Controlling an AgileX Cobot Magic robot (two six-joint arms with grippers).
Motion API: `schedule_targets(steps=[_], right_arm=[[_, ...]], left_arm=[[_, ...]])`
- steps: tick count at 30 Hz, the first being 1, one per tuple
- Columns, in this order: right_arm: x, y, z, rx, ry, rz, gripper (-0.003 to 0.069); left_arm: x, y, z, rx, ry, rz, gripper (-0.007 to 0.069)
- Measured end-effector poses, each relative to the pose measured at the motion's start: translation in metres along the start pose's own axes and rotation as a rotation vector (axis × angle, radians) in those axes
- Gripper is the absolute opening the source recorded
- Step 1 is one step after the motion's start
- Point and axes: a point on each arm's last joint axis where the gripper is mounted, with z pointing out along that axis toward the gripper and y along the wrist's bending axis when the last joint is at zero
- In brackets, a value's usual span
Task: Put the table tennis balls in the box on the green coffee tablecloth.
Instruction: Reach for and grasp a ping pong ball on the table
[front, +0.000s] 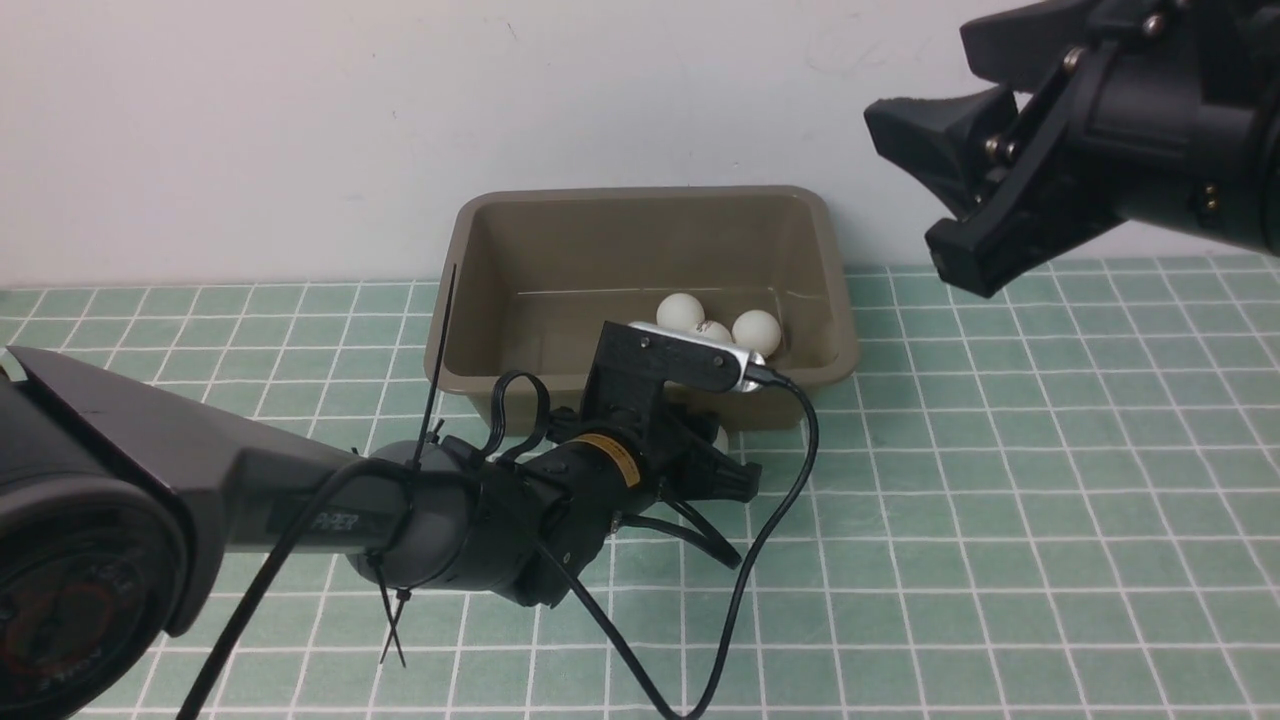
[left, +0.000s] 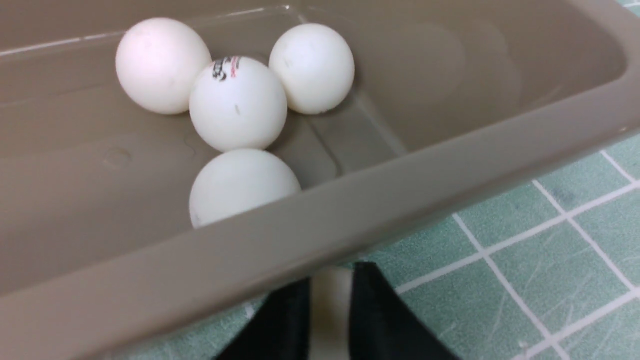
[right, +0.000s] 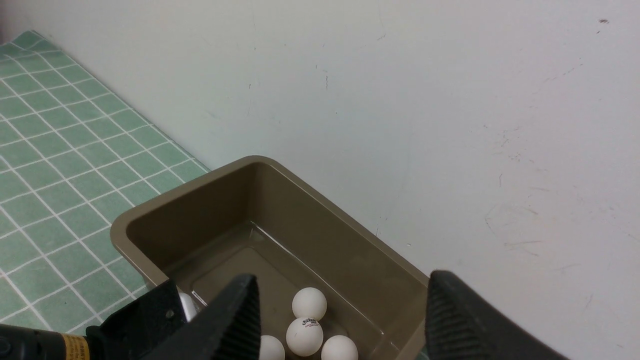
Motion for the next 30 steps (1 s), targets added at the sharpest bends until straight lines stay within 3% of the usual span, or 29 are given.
schedule_targets(steps=[5,18,20,21,22,26,30], right_arm=[[0.0,0.0,0.0,0.0,0.0,0.0,0.0412],[0.0,-0.0005,0.0,0.005,0.0,-0.018,0.0412],[0.0,-0.0005,0.0,0.006,0.0,-0.02,0.0412],[-0.0001,-0.0005,0.0,0.006,-0.001,-0.02,0.0412],[-0.0001,-0.0006,0.0,0.006,-0.001,-0.021,0.0412],[-0.0021,-0.0005,0.0,0.006,-0.023,-0.024,0.0412],[-0.0028,-0.0008,0.0,0.009,-0.03,-0.034,0.0411]], left_arm=[[-0.0003,-0.0002,0.0,0.003,-0.003,0.004,0.0008],[0.0008,-0.0041,-0.0003,0.045,0.01,0.083,0.0008],[0.0014,-0.0052,-0.0003,0.058,0.015,0.108,0.0033],[0.002,-0.0076,-0.0005,0.085,0.019,0.157,0.0115],[0.0021,-0.0077,-0.0005,0.086,0.019,0.161,0.0115],[0.0027,-0.0098,-0.0007,0.11,0.023,0.171,0.0305],[0.0035,-0.0098,-0.0008,0.11,0.033,0.151,0.043]])
